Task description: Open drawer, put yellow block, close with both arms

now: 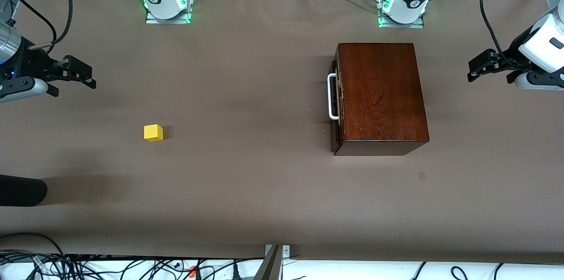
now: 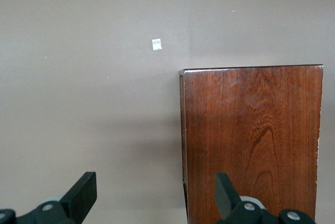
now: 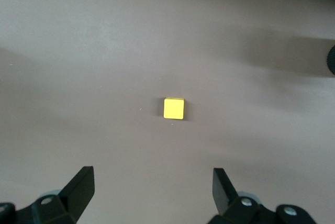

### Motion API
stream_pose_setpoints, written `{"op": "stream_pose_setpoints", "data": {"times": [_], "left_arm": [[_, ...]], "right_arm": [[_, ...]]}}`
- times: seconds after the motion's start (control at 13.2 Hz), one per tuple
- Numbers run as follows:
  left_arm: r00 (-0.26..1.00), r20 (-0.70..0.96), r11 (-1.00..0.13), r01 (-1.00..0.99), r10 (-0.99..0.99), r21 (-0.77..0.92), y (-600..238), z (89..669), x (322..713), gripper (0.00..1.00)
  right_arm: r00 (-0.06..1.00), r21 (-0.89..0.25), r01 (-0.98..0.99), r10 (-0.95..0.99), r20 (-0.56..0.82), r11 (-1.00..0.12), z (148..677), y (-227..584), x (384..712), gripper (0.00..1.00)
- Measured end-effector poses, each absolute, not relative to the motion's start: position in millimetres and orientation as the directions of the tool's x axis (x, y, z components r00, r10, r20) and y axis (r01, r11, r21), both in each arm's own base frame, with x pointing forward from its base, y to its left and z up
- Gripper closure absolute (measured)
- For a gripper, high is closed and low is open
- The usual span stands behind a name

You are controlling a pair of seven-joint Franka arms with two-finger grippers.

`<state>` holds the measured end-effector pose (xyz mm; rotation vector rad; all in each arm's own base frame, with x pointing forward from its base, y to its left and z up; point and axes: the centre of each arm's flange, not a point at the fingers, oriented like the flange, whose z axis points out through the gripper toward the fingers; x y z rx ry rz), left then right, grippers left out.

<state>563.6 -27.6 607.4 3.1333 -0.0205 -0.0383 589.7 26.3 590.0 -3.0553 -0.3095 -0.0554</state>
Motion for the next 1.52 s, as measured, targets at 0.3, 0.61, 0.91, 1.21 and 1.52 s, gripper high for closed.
{"op": "stream_pose_setpoints", "data": {"times": [0.3, 0.61, 0.91, 1.21, 1.52], "left_arm": [[1.0, -0.025, -1.0, -0.016, -0.017, 0.009, -30, 608, 563, 0.0], [1.0, -0.024, -1.0, -0.017, -0.017, 0.009, -30, 608, 563, 0.0], [0.999, -0.018, -0.999, -0.036, -0.037, 0.011, -40, 614, 560, 0.0], [0.998, -0.024, -0.999, -0.053, -0.053, 0.012, -107, 619, 547, 0.0], [0.999, -0.041, -1.0, -0.018, -0.018, 0.006, -238, 613, 506, 0.0]], "right_arm": [[0.98, -0.066, 0.199, 0.196, 0.044, -0.978, 590, 25, 590, 0.0], [0.98, -0.065, 0.197, 0.195, 0.045, -0.978, 590, 24, 590, 0.0], [0.98, -0.065, 0.195, 0.192, 0.046, -0.979, 591, 23, 590, 0.0], [0.98, -0.065, 0.194, 0.192, 0.046, -0.979, 591, 22, 590, 0.0], [0.981, -0.065, 0.192, 0.189, 0.047, -0.979, 591, 20, 590, 0.0]]}}
